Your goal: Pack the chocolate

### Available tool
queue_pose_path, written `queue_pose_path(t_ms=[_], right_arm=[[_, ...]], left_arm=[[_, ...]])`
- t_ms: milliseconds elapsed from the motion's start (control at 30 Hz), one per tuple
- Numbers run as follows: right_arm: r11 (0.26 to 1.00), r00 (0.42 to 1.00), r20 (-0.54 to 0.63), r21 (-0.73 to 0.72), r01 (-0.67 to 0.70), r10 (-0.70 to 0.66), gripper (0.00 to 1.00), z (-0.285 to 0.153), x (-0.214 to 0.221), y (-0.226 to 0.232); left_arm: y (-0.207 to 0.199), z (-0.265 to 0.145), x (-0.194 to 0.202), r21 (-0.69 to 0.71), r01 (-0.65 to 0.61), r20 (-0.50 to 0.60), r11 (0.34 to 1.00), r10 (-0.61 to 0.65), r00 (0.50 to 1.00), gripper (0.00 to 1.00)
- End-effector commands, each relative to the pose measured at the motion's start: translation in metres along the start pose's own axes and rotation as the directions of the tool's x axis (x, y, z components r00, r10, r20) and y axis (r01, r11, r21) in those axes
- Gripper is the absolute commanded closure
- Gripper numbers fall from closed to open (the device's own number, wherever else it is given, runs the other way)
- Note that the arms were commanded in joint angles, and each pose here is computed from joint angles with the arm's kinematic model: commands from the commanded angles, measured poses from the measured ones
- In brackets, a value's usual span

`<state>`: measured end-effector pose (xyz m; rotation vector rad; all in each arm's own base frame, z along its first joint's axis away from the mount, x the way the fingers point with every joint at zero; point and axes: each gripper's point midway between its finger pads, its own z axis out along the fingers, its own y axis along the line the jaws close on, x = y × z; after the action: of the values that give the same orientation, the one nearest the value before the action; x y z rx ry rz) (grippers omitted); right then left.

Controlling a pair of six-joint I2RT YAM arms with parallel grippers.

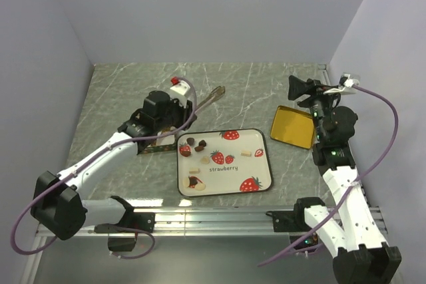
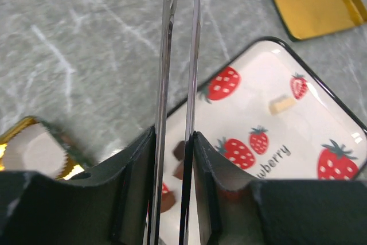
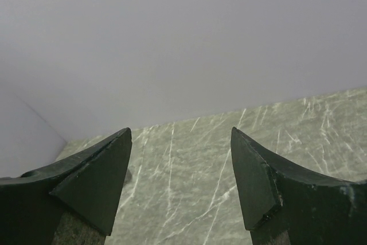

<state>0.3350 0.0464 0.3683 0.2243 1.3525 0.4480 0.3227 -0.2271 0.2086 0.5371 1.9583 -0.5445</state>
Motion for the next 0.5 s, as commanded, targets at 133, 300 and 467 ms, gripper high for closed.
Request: queue_pose_path(t_ms=[133, 300, 467], right_arm=[[1.0, 1.0, 0.021, -0.018, 0.011, -0.011, 0.23, -0.02, -0.013, 0.009], [1.0, 1.0, 0.015, -0.016, 0.017, -0.017, 0.23, -0.034, -0.01, 0.008], [1.0, 0.999, 0.04, -0.008, 0.024, -0.023, 0.23, -0.048, -0.015, 0.007]], left_arm=[[-0.057, 0.012, 0.02, 0.057, -0.077, -0.034, 0.995, 0.079, 0.996, 0.63], [-0.094, 0.019, 0.049, 0.11, -0.105, -0.085, 0.988, 0.114, 0.99, 0.62], [-0.088, 0.027, 0.058, -0.015, -0.08, -0.164, 0.997, 0.076, 0.984, 0.61]])
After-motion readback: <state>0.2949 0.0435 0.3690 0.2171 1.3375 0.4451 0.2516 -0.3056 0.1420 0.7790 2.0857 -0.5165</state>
